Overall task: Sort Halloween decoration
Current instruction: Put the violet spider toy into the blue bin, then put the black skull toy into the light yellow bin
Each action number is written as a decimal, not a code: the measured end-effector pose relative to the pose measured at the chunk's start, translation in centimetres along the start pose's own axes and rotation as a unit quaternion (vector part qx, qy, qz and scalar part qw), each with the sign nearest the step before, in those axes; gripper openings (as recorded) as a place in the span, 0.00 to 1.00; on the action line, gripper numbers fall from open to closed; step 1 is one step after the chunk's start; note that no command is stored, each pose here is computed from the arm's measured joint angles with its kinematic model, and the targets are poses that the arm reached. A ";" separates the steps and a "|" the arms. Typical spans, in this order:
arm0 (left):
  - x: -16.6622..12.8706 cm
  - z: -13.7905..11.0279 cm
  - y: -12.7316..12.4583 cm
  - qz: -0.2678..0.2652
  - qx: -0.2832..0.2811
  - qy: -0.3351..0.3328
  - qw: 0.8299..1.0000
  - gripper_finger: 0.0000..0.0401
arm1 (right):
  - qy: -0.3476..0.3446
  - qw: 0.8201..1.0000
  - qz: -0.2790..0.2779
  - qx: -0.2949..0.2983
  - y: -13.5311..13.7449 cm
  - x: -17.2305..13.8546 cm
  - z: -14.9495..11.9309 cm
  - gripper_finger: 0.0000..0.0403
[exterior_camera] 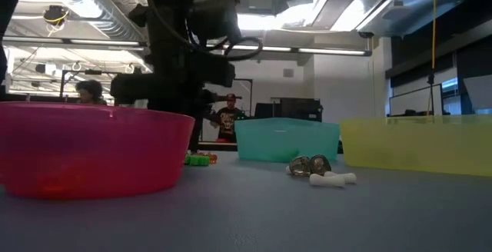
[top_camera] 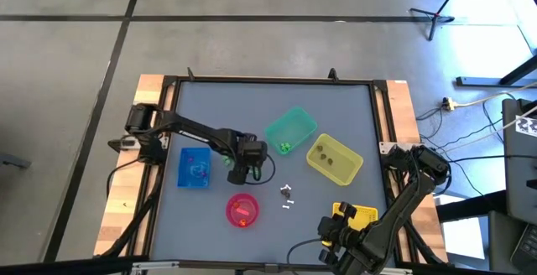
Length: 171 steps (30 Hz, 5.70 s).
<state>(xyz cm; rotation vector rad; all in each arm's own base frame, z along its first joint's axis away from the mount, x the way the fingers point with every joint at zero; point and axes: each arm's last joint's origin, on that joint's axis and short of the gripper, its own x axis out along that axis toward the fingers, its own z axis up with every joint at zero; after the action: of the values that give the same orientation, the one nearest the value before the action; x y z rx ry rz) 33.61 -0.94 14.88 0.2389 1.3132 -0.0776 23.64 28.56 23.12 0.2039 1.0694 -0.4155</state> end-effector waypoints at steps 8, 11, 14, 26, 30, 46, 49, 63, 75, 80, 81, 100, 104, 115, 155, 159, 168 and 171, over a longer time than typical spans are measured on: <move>1.2 -0.1 -0.1 -0.005 0.001 0.020 1.000 0.48 | 0.000 1.000 0.001 0.000 0.0 0.0 0.0 0.38; 1.3 -0.1 -0.1 -0.004 0.003 0.022 1.000 0.47 | 0.000 1.000 0.001 0.000 0.0 0.0 0.0 0.38; 1.3 -0.2 -0.1 -0.005 0.004 0.024 1.000 0.46 | 0.000 1.000 0.001 0.001 0.0 0.0 0.0 0.38; 1.4 -0.2 -0.1 -0.008 0.005 0.025 1.000 0.32 | 0.000 1.000 0.001 0.001 0.0 0.0 0.0 0.38; 1.4 -0.2 -0.1 -0.009 0.024 0.026 0.999 0.28 | 0.000 1.000 0.001 0.001 0.0 0.0 0.0 0.38; 1.4 -0.3 -0.1 -0.005 0.032 0.028 0.999 0.15 | 0.000 1.000 0.001 0.000 0.0 0.0 0.0 0.38; 1.4 -0.3 -0.1 -0.004 0.032 0.028 0.999 0.12 | 0.000 1.000 0.001 0.000 0.0 0.0 0.0 0.38; 1.3 -0.3 -0.1 -0.006 0.032 0.027 0.999 0.00 | 0.000 1.000 0.000 0.000 0.0 0.0 0.0 0.38; -1.3 -0.4 0.3 0.033 0.028 0.003 0.999 0.00 | -0.001 1.000 0.000 0.000 0.0 0.0 0.0 0.38; -2.3 -0.3 0.4 0.035 0.025 -0.013 0.999 0.00 | -0.001 1.000 0.000 0.000 0.0 0.0 0.0 0.38; -2.3 -0.3 0.4 0.034 0.025 -0.015 0.999 0.00 | -0.001 1.000 0.000 0.000 0.0 0.0 0.0 0.38; -5.0 -1.4 0.3 0.003 -0.001 -0.004 1.000 0.00 | -0.002 1.000 0.001 0.001 0.0 0.0 0.0 0.38; -6.1 -1.5 0.3 0.007 -0.005 -0.022 1.000 0.00 | -0.002 1.000 0.001 0.001 0.0 0.0 0.0 0.38; -8.8 -2.2 0.4 0.011 -0.020 -0.051 0.998 0.00 | -0.002 1.000 0.002 0.001 0.0 0.0 0.0 0.38; -17.5 -11.0 -1.8 -0.002 -0.167 0.088 0.982 0.00 | -0.004 1.000 0.010 0.006 0.2 0.0 0.0 0.38; -17.5 -11.0 -1.8 -0.002 -0.167 0.088 0.982 0.00 | -0.004 1.000 0.010 0.006 0.2 0.0 0.1 0.38; -17.5 -11.0 -1.7 0.024 -0.165 0.086 0.982 0.13 | -0.004 1.000 0.009 0.005 0.2 0.0 0.1 0.38; -17.5 -11.0 -1.7 0.025 -0.165 0.086 0.982 0.21 | -0.004 1.000 0.010 0.005 0.2 0.0 0.0 0.38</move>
<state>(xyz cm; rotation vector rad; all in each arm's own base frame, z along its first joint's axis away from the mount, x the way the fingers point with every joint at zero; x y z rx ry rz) 18.33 -1.52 28.97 -0.0058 1.4676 0.2060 23.77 28.73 23.12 0.2215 1.0574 -0.4046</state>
